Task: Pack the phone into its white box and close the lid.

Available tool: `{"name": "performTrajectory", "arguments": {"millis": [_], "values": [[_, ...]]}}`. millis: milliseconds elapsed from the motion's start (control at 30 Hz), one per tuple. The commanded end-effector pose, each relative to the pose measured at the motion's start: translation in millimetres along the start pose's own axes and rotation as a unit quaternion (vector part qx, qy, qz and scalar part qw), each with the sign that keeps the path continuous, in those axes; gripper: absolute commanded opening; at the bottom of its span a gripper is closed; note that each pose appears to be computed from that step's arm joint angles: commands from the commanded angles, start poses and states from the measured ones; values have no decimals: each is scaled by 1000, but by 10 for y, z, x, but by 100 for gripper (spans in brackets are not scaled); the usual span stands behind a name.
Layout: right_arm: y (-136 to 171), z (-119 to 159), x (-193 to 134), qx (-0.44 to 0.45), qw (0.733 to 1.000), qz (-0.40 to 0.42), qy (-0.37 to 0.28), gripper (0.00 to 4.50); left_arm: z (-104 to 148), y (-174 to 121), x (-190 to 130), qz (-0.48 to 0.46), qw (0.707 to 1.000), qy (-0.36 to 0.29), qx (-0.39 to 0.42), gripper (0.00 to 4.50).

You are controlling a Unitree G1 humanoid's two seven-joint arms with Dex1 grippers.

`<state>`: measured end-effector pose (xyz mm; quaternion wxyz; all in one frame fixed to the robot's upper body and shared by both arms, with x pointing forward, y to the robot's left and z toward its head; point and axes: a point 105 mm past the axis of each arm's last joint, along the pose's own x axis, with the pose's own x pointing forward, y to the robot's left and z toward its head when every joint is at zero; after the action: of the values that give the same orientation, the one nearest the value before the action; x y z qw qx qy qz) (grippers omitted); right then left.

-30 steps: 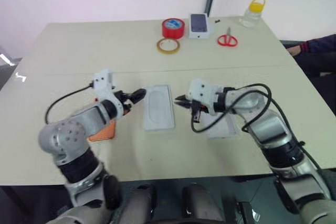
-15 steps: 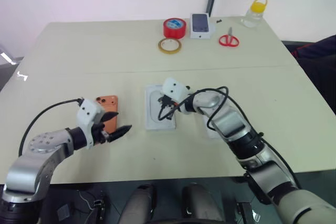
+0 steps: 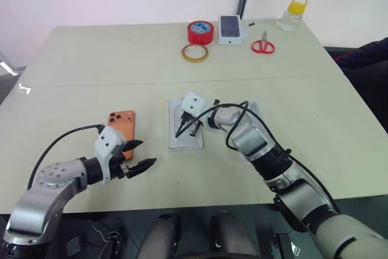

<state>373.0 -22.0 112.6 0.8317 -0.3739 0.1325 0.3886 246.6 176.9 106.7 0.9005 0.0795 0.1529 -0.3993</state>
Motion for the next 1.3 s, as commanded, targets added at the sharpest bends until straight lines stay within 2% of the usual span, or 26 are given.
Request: {"name": "performTrajectory", "arguments": {"millis": [33,400,467,567,633,767,1000,1133,1300], "values": [[25,102,-65,-26,1000,-1,-17,3,59,-50,14,-2,1000,-17,4,385],[79,493,-187,-2,995,22,-100,3,20,31,-18,20,999,-33,-14,385],[96,525,-189,-4,993,24,-115,3,98,274,-98,81,992,-62,-68,385],[160,559,-188,-2,990,37,-133,3,165,708,-256,191,964,-95,-159,385],[200,587,-181,-6,989,43,-141,0,64,902,-315,254,947,-57,-190,437],[329,723,-101,-17,986,60,-158,0,-42,1153,-381,316,905,-15,-285,447],[569,839,109,-59,982,106,-142,0,-7,1115,-319,292,898,37,-328,447],[766,959,260,-77,979,135,-134,0,-59,888,-203,237,908,84,-335,447],[886,990,335,-106,974,148,-132,0,-110,741,-133,213,906,92,-353,447]]}}
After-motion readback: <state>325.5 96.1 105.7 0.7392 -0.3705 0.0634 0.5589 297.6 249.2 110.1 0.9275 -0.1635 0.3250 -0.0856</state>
